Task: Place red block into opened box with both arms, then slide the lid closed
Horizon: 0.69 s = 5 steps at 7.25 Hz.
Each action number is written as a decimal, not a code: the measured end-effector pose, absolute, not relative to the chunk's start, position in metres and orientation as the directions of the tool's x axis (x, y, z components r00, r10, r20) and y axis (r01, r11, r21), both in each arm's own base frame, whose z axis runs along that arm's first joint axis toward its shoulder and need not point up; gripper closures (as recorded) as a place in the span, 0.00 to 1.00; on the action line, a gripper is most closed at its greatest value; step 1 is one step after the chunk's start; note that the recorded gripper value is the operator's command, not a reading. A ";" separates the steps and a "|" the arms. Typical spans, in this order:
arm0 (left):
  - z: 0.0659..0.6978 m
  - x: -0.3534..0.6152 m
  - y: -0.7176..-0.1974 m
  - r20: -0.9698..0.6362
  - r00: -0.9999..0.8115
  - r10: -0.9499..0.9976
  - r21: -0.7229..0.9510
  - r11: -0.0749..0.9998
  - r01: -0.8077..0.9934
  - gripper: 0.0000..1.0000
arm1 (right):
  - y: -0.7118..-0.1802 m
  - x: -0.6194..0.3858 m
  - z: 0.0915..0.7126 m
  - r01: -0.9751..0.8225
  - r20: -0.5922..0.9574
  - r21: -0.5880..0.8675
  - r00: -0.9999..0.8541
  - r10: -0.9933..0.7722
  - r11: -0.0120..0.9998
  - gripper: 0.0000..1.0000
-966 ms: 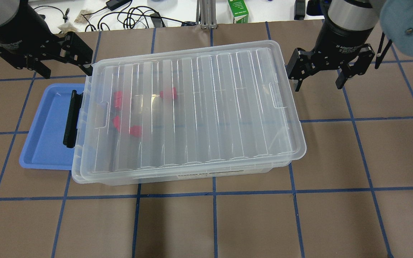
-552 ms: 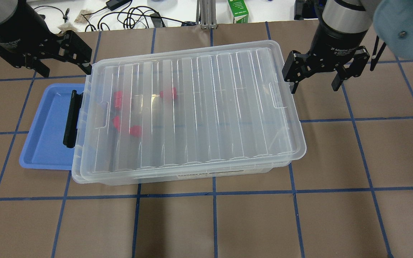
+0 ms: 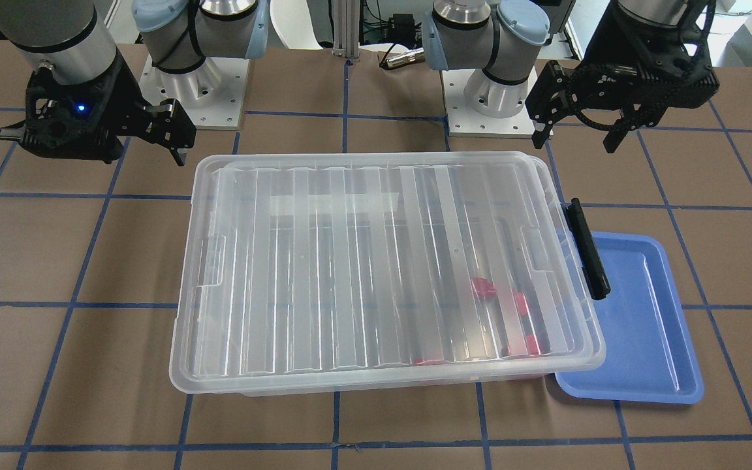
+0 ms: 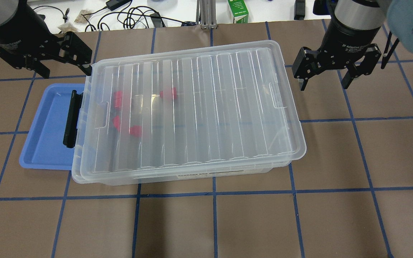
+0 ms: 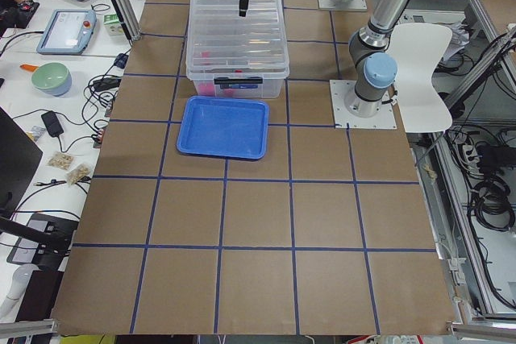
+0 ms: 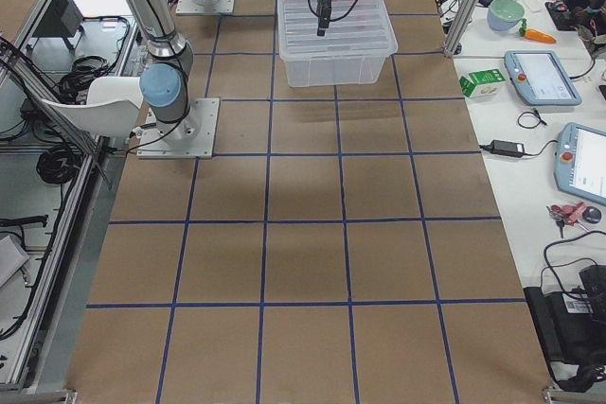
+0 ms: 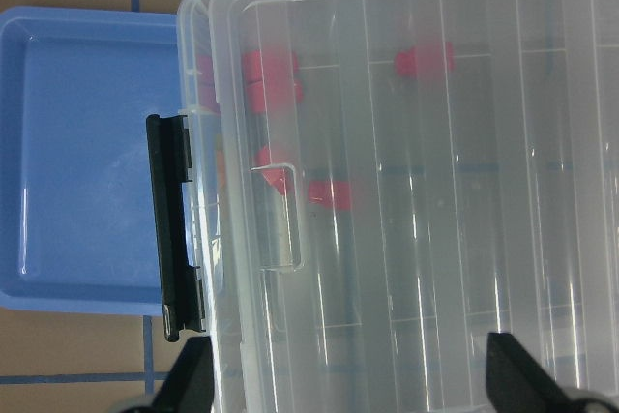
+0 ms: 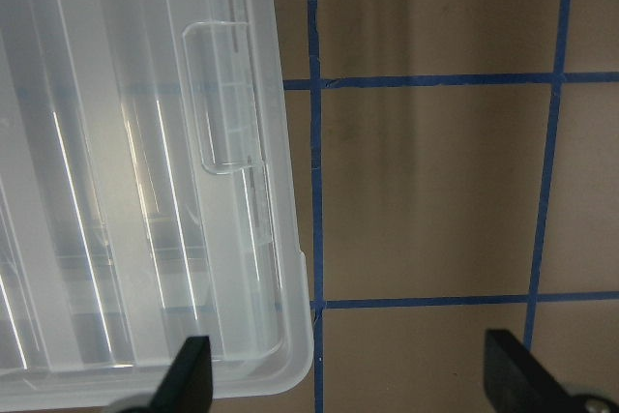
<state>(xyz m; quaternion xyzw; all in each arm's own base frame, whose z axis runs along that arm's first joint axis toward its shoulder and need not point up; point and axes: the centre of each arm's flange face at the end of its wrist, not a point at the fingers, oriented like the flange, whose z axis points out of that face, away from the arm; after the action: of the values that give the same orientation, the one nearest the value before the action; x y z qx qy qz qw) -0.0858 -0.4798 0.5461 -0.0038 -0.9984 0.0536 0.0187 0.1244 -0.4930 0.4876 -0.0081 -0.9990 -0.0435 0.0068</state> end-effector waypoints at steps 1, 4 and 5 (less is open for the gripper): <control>0.547 -0.086 -0.479 0.036 -0.999 0.010 -0.109 0.994 0.006 0.00 | -0.492 0.124 0.490 0.020 0.015 0.083 -1.000 0.019 0.996 0.00; 0.547 -0.086 -0.478 0.035 -0.999 0.008 -0.108 0.994 0.004 0.00 | -0.491 0.124 0.491 0.022 0.014 0.081 -1.000 0.021 0.996 0.00; 0.547 -0.086 -0.477 0.032 -0.999 0.007 -0.106 0.994 0.004 0.00 | -0.491 0.124 0.491 0.023 0.012 0.081 -1.000 0.022 0.996 0.00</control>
<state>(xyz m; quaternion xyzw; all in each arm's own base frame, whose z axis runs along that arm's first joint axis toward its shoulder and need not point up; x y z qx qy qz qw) -0.0855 -0.4775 0.5467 -0.0028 -0.9985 0.0530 0.0161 0.1241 -0.4910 0.4908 -0.0112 -0.9991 -0.0404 0.0056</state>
